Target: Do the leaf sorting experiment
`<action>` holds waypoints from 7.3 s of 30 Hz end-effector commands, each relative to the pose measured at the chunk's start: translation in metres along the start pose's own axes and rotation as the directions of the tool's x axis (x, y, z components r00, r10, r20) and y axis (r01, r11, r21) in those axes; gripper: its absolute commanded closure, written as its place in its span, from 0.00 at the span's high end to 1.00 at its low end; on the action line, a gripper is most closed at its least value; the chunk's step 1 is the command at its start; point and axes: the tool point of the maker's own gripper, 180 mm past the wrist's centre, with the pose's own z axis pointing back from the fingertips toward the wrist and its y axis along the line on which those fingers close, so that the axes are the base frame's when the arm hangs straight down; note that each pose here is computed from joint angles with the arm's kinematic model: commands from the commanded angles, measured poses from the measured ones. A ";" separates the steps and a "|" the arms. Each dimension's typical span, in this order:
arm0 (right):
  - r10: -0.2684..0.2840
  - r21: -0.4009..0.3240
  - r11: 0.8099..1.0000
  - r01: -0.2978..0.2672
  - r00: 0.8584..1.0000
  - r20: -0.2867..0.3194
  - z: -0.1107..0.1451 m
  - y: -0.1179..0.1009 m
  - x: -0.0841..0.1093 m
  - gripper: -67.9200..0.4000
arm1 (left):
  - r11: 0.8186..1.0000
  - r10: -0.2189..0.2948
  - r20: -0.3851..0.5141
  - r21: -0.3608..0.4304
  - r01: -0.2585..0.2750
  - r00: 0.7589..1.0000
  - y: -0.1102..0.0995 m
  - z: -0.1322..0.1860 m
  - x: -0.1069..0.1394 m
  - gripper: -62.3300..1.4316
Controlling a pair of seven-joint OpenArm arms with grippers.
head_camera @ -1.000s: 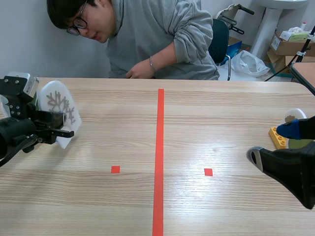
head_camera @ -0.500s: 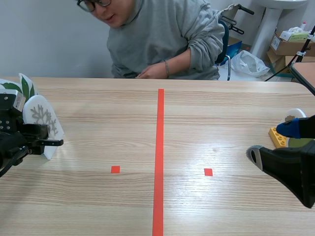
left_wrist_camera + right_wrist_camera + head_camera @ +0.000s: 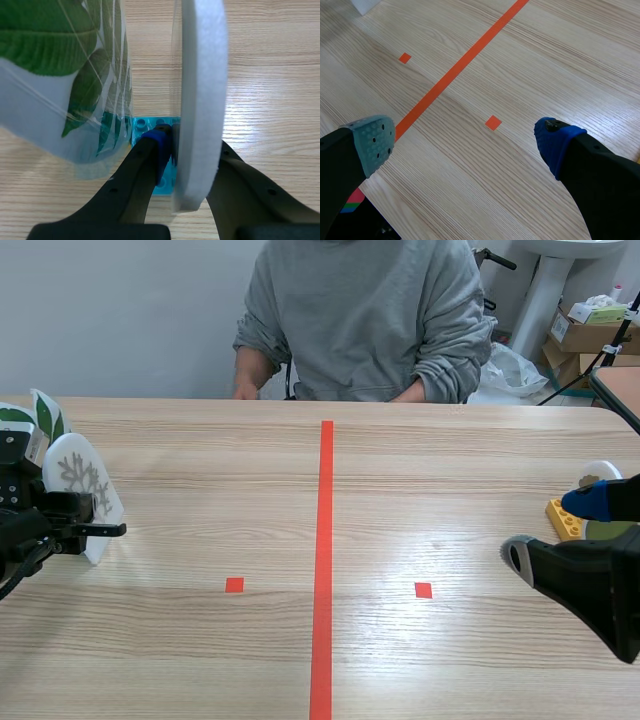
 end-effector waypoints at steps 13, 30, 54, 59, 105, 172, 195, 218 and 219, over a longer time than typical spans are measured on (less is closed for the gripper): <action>0.017 0.005 1.000 -0.017 0.999 0.030 0.001 0.000 0.009 0.84 | 1.000 -0.016 -0.003 0.014 0.016 1.000 0.004 0.000 0.000 0.48; 0.017 0.004 1.000 -0.017 0.999 0.029 0.001 0.000 0.009 0.84 | 0.995 -0.104 0.079 -0.003 0.104 0.991 0.001 0.029 0.034 0.57; 0.028 -0.001 1.000 -0.028 0.999 0.033 0.000 -0.002 0.012 0.84 | 0.944 -0.233 0.296 -0.159 0.289 0.926 -0.060 0.125 0.118 0.57; 0.028 -0.001 1.000 -0.028 0.999 0.033 0.000 -0.002 0.012 0.84 | 0.903 -0.227 0.326 -0.281 0.324 0.918 -0.093 0.150 0.124 0.57; 0.028 0.000 1.000 -0.028 0.999 0.029 0.000 -0.002 0.011 0.84 | 0.810 -0.161 0.121 -0.551 0.202 0.979 -0.134 0.197 0.056 0.91; 0.028 0.000 1.000 -0.028 0.999 0.029 0.000 -0.002 0.011 0.84 | 0.810 -0.147 0.142 -0.551 0.201 0.979 -0.134 0.198 0.060 0.91; 0.029 -0.001 1.000 -0.028 0.999 0.028 0.000 -0.002 0.011 0.84 | 0.810 -0.147 0.142 -0.551 0.201 0.979 -0.134 0.198 0.060 0.91; 0.146 -0.116 0.982 -0.152 0.988 -0.056 -0.007 -0.056 0.012 0.84 | 0.810 -0.142 0.147 -0.550 0.201 0.979 -0.134 0.198 0.062 0.91; 0.147 -0.118 0.981 -0.153 0.987 -0.060 -0.009 -0.060 0.011 0.84 | 0.810 -0.142 0.148 -0.550 0.201 0.979 -0.134 0.198 0.062 0.91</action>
